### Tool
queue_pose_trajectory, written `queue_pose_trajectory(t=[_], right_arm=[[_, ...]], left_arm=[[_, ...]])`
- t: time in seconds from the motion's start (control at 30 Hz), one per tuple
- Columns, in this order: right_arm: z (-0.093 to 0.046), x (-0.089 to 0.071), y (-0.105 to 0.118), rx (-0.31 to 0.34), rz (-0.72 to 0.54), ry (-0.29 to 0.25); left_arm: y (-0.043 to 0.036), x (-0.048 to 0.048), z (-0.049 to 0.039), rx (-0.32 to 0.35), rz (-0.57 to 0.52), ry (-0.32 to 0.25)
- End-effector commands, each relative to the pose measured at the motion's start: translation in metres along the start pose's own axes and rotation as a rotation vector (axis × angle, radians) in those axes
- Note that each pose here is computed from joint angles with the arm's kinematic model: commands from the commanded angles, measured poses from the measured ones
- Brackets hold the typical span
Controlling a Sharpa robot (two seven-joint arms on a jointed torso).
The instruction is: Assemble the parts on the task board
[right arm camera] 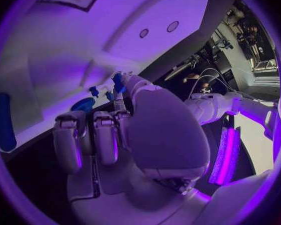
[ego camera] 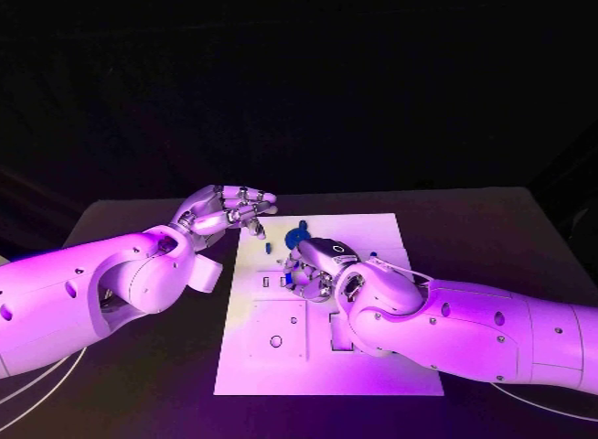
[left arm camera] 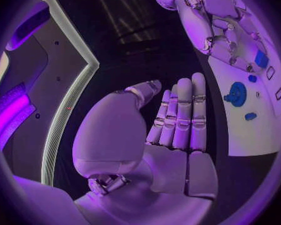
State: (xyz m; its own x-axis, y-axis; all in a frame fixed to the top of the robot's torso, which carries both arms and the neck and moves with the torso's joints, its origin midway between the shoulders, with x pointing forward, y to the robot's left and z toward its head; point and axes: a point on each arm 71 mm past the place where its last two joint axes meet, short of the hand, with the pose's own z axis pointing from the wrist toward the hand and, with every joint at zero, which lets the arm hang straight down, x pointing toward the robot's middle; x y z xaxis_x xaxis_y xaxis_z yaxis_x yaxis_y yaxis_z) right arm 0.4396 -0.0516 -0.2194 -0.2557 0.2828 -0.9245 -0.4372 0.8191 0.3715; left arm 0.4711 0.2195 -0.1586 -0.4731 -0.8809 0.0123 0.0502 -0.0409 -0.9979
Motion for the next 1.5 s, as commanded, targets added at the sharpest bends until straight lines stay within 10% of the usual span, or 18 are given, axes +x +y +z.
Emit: queue_pose_trajectory(t=[0.03, 1.5], right_arm=[[0.0003, 0.004, 0.0004, 0.001, -0.03, 0.035], [0.0038, 0.0103, -0.0017, 0.022, -0.039, 0.025]], left_arm=[[-0.0012, 0.0023, 0.001, 0.008, -0.005, 0.02], [-0.0008, 0.001, -0.0005, -0.002, -0.007, 0.029]])
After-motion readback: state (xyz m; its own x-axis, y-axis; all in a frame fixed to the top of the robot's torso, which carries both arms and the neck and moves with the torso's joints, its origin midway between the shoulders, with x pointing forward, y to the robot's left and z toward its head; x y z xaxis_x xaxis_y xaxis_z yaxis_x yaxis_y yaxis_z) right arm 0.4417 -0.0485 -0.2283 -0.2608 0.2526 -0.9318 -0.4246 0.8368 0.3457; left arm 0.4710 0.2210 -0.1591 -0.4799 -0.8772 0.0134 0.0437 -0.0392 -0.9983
